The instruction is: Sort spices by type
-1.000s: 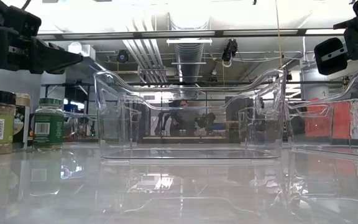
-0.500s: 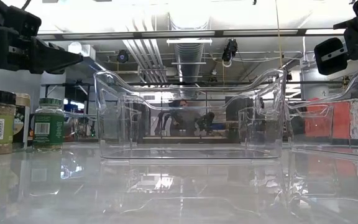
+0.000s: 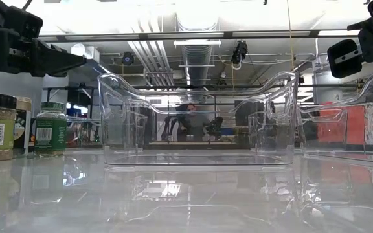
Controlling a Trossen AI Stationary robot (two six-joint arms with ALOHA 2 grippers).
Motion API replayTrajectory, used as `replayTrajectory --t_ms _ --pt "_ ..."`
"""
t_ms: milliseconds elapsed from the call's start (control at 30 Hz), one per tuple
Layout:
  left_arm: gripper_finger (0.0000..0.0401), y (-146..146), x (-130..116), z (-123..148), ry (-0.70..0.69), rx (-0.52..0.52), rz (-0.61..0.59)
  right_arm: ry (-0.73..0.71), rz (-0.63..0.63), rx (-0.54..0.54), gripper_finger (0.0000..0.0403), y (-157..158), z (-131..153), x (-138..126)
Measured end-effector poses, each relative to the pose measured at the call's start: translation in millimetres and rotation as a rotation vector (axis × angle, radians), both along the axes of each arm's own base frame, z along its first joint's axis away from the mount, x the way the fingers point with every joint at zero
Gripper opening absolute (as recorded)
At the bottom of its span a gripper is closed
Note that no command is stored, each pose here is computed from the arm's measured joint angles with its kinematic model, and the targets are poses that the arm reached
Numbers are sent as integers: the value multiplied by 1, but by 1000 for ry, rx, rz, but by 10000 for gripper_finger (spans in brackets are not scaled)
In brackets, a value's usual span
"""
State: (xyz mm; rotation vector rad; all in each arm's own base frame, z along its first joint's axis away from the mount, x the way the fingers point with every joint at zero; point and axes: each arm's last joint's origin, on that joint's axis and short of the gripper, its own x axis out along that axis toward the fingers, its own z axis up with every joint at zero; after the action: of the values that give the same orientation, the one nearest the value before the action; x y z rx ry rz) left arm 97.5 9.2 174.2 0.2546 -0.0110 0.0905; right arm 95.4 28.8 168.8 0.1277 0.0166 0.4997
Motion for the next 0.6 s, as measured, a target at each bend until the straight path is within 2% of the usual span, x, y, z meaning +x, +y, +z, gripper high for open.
replayTrajectory --t_ms 33,100,267,367,467,533,600 --pt "47 0 0 2 -25 -13 -2 0 0 0 13 0 0 0" --pt "47 0 0 7 -81 -119 -16 0 0 0 13 0 0 0" --pt "47 0 -2 19 -241 -462 -38 0 0 0 13 0 0 0" --pt "47 0 -4 25 -325 -738 -96 0 0 0 13 0 0 0" --pt "47 0 -5 32 -373 -934 -146 0 0 0 13 0 0 0" --pt "47 0 -8 42 -406 -982 -173 0 0 0 13 0 0 0" --pt "47 -1 -13 57 -448 -918 -185 0 0 0 13 0 0 0"
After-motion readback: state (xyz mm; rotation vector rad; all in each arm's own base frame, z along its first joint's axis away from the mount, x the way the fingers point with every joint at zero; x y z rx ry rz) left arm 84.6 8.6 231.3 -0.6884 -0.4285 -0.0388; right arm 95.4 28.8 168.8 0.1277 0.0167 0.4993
